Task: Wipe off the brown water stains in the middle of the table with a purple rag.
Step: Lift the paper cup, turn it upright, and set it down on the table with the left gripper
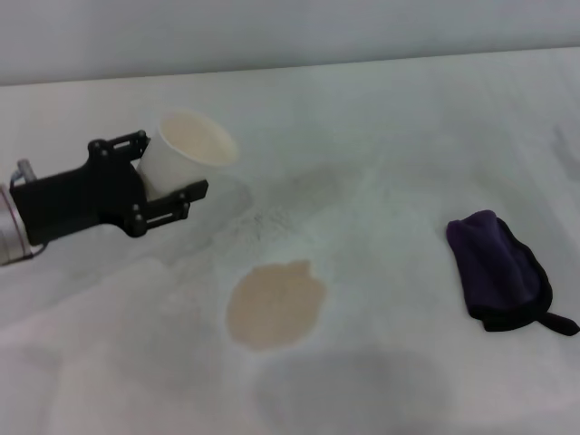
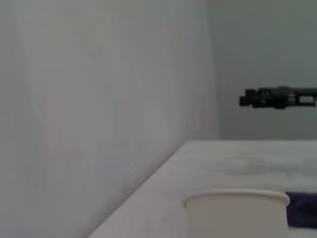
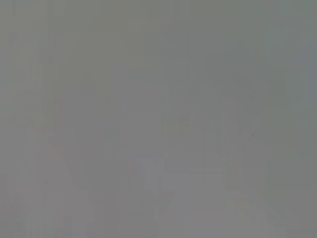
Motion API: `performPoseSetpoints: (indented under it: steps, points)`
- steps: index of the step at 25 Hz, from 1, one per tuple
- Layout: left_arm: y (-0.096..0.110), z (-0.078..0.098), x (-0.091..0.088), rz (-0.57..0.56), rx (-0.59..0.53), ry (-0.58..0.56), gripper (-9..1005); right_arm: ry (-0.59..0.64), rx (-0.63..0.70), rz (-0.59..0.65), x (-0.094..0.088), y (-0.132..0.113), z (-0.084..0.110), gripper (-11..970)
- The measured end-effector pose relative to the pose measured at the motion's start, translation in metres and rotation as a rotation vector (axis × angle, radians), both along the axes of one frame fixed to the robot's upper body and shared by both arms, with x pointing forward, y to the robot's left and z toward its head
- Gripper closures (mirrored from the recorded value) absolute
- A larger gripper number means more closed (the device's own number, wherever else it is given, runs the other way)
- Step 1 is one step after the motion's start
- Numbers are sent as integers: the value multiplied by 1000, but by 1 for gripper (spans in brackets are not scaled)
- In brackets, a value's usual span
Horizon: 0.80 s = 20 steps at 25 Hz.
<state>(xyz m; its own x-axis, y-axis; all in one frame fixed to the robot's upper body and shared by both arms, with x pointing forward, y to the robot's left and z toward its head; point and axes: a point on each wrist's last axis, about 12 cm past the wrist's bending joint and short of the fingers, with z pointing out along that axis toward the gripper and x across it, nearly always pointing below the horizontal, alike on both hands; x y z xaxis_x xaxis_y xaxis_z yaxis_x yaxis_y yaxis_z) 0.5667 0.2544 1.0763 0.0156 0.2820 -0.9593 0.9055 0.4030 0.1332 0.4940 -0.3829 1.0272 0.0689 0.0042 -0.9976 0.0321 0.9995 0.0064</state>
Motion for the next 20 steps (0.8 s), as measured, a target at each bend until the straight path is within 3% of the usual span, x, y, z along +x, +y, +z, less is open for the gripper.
performPoseSetpoints:
  steps: [11,20]
  points:
    - [-11,-49,-34,119,-48,159,329,-1,-9,15,2,1,1,103]
    - [-1,-65,-47,173,-6,183,328,1,-9,13,1,1,1,103]
